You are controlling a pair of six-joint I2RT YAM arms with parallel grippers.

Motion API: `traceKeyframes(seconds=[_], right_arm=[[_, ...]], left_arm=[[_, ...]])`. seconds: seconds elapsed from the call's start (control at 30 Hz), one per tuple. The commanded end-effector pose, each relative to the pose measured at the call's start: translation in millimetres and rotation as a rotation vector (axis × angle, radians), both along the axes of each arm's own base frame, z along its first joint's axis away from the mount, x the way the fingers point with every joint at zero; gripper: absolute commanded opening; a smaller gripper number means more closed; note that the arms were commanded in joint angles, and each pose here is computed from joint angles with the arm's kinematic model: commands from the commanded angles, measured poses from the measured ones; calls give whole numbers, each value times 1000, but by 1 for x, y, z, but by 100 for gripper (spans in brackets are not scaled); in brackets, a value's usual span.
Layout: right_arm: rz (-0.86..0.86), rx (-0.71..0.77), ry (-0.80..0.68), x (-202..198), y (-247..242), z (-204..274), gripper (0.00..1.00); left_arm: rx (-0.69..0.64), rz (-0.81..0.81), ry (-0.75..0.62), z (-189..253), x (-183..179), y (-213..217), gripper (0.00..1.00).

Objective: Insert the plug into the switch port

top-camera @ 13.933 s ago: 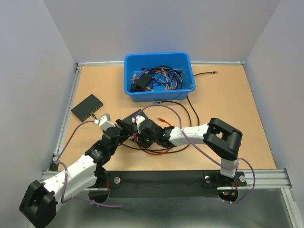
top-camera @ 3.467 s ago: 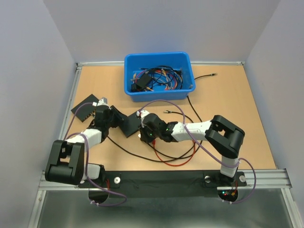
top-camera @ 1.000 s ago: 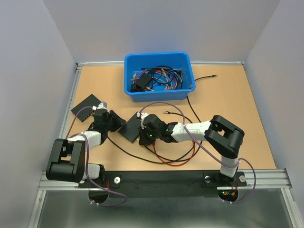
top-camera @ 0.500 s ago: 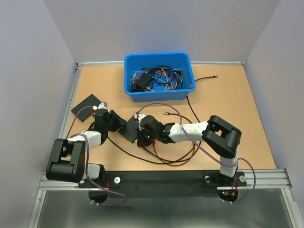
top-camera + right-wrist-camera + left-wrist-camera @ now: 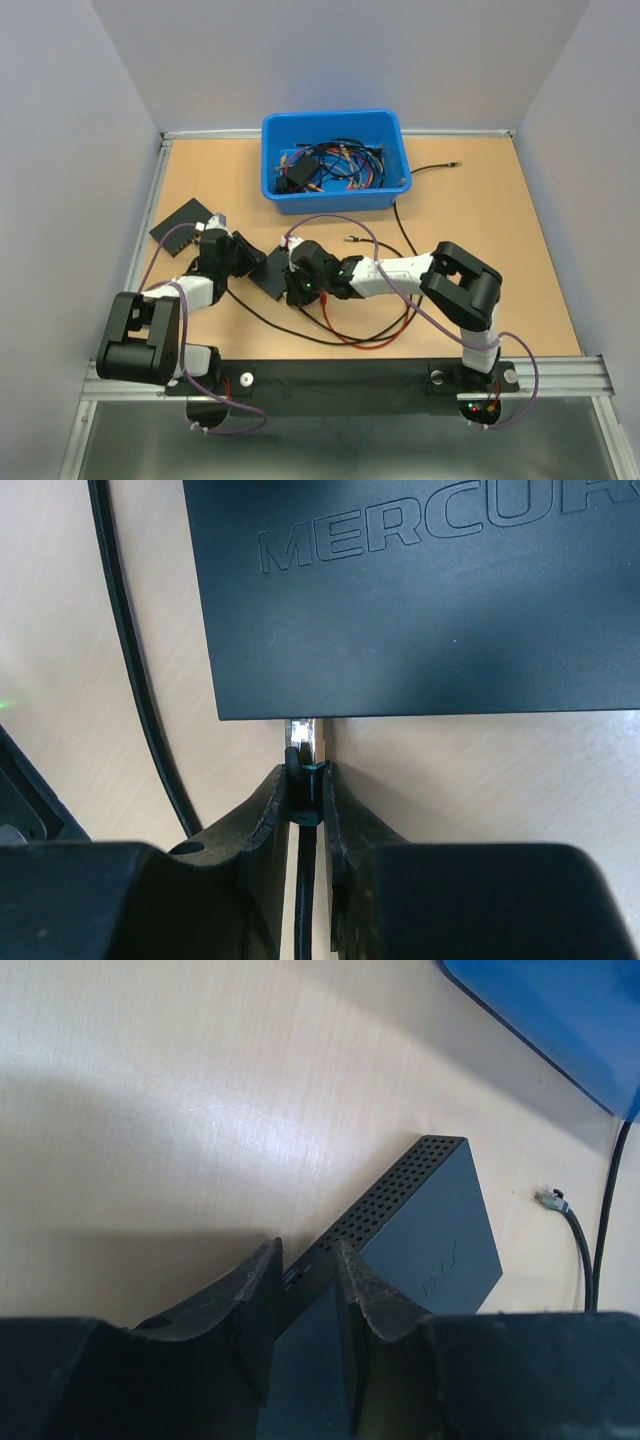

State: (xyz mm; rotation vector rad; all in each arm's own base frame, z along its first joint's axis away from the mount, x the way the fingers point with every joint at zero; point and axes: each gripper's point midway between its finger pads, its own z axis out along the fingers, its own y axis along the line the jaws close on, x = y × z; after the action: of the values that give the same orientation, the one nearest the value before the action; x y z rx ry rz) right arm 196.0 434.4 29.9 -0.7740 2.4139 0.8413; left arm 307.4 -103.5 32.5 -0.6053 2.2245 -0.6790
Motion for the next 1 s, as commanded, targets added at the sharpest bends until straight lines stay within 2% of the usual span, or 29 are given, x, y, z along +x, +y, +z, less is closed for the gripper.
traceKeyframes(seconds=[0.0, 0.47, 0.97], right_arm=[[-6, 7, -9, 3, 10, 8, 0], [-49, 22, -33, 13, 16, 20, 0], [-194, 13, -74, 34, 11, 22, 0]], left_arm=[[5, -32, -49, 9, -1, -5, 38], [-19, -44, -26, 3, -19, -13, 37], [-23, -68, 55, -17, -36, -34, 36]])
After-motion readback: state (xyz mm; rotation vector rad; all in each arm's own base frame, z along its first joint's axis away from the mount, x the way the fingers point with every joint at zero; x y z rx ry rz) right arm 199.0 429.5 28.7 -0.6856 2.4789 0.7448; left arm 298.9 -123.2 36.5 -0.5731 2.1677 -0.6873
